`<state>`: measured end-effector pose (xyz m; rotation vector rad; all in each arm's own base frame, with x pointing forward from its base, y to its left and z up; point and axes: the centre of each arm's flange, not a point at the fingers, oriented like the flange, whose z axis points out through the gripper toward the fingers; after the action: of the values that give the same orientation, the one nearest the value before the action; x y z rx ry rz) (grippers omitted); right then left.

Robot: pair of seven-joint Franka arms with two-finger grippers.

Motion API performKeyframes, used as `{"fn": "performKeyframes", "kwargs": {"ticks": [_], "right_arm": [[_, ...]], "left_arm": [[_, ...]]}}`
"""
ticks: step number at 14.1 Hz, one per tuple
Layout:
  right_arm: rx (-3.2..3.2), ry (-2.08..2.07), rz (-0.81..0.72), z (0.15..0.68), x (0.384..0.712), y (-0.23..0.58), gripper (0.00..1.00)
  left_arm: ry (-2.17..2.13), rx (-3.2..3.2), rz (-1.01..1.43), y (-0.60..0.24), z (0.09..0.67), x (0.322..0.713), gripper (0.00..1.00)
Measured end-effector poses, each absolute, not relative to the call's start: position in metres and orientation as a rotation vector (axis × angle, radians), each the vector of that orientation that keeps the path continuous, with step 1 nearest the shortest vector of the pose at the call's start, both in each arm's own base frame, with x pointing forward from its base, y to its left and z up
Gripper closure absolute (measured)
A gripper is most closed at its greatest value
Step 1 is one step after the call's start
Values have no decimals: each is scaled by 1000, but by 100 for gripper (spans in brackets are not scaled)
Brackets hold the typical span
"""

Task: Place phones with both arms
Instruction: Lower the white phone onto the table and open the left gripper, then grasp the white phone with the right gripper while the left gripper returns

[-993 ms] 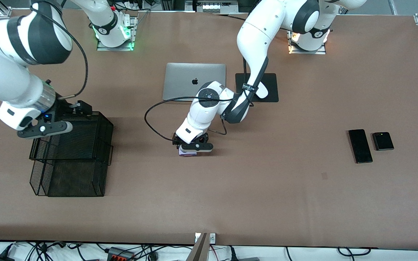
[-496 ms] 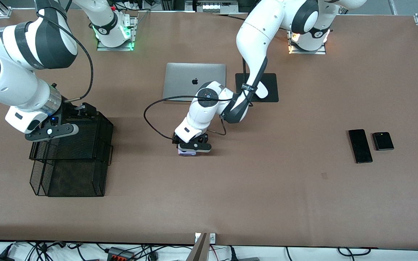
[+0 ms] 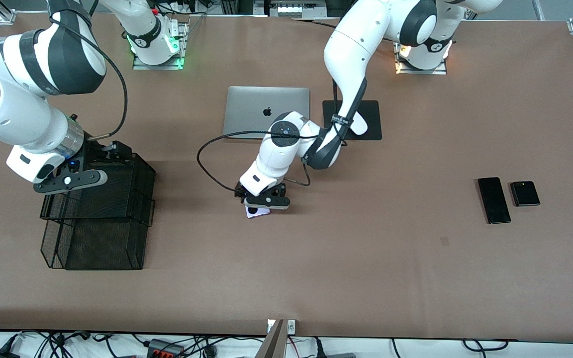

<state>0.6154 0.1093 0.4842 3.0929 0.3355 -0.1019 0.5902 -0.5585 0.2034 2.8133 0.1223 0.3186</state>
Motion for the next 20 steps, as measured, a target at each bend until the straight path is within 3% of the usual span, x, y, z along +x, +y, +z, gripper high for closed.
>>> {"fn": "performKeyframes", "kwargs": {"ticks": [6,11,14,20], "right_arm": [[3093,431,-96,467,615,151,0],[3105,557,-94,408,622,216,0],[3095,642,-54,368,623,263,0],[3121,575,21,298,614,346,0]], "left_arm": [[239,2843,212,-434,283,663,0],[324,2837,-23,-274,326,693,0],[360,2836,-146,-152,318,709,0],[135,2916,-210,4,263,698,0]]}}
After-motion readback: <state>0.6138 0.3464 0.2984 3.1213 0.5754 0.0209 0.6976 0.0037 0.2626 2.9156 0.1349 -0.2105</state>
